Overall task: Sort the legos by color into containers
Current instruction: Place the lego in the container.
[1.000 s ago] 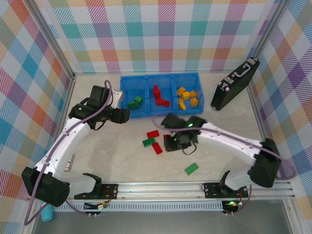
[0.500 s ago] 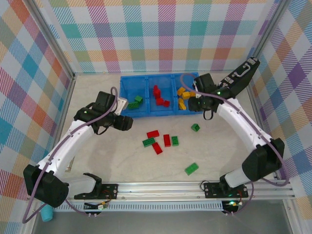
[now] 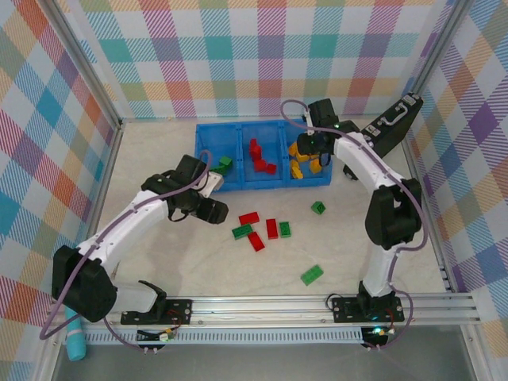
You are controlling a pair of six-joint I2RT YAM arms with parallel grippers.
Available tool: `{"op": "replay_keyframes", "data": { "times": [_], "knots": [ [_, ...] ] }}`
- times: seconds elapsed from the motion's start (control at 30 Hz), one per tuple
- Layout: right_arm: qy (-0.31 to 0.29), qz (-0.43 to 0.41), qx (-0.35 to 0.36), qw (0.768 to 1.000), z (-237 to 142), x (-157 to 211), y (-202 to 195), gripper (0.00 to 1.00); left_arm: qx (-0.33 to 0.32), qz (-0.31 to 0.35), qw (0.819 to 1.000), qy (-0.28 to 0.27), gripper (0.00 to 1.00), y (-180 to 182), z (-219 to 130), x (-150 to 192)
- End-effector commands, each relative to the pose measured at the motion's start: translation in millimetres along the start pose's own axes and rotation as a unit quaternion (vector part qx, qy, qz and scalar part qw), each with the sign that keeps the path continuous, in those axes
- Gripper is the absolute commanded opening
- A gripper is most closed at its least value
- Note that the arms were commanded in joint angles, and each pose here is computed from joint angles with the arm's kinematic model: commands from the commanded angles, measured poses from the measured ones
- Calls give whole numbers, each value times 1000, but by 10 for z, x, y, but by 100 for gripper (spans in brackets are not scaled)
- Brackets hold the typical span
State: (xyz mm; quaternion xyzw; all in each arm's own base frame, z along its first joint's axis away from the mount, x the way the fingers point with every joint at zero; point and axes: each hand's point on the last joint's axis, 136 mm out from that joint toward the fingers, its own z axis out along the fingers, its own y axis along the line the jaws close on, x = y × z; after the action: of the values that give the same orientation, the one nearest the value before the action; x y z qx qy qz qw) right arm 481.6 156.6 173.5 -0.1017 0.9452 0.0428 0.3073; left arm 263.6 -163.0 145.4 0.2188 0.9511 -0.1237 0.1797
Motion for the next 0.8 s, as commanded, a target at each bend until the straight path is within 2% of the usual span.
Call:
{"op": "replay_keyframes", "data": {
  "times": [0.0, 0.23, 0.4, 0.77],
  "knots": [
    [-3, -7, -17, 1000, 169, -111, 41, 39, 23, -32, 999, 13, 77, -114, 165, 36],
    [13, -18, -21, 1000, 468, -176, 80, 46, 25, -96, 994, 45, 77, -237, 457, 79],
    [17, -29, -19, 999, 555, -193, 78, 50, -5, -179, 980, 85, 77, -264, 610, 152],
    [-2, -49, -32, 998, 490, -294, 129, 64, -58, -290, 952, 75, 79, -440, 716, 157]
  ]
}}
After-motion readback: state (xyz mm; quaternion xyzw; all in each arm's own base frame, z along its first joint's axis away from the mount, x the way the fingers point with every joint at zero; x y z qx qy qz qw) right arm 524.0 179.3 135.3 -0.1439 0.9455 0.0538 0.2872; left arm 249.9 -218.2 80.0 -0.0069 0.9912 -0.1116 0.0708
